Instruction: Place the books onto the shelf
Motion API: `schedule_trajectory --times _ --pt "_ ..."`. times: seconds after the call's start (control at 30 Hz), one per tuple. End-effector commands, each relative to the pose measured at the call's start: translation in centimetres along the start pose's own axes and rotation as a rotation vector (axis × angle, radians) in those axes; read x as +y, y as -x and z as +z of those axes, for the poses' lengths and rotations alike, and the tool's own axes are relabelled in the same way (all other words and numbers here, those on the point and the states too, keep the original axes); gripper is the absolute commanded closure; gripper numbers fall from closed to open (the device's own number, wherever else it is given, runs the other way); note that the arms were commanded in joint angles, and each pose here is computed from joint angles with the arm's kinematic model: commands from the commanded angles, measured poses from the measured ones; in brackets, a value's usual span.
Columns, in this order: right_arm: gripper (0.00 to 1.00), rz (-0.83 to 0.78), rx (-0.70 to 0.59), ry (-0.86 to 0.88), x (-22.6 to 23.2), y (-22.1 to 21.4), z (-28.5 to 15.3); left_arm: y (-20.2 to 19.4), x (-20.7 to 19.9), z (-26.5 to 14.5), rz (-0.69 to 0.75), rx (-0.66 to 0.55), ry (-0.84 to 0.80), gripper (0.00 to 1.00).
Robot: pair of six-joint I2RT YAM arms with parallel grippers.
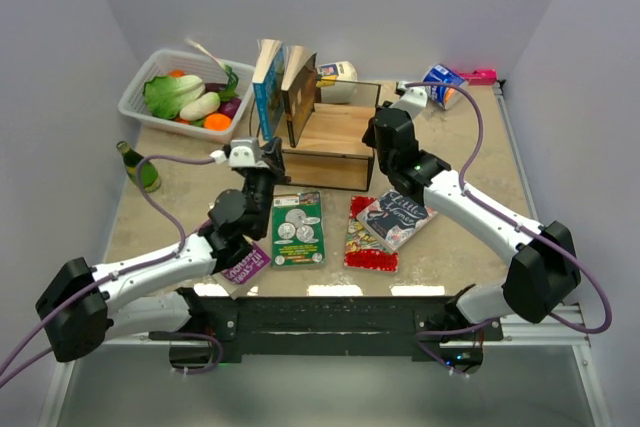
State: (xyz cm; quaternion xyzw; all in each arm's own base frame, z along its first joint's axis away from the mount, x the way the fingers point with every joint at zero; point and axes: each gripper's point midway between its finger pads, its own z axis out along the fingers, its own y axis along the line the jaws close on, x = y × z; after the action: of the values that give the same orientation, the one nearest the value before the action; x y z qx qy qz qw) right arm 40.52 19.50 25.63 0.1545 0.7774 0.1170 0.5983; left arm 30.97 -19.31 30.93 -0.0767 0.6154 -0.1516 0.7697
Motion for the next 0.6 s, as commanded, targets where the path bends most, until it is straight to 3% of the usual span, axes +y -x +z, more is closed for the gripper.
schedule_trajectory --times 0.0,0.23,0.57 --pt "1.0 0.013 0.04 -0.003 -0.2 -1.2 -0.1 -3.5 -6.6 -0.5 -0.07 0.149 -0.24 1.0" --pt "1.0 0.007 0.05 -0.002 -0.2 -1.5 0.0 -6.3 -10.2 1.5 -0.039 0.159 -0.261 1.0" --pt "1.0 0.017 0.073 0.01 0.0 -2.4 0.2 -8.3 -10.1 8.4 0.164 0.068 0.018 1.0"
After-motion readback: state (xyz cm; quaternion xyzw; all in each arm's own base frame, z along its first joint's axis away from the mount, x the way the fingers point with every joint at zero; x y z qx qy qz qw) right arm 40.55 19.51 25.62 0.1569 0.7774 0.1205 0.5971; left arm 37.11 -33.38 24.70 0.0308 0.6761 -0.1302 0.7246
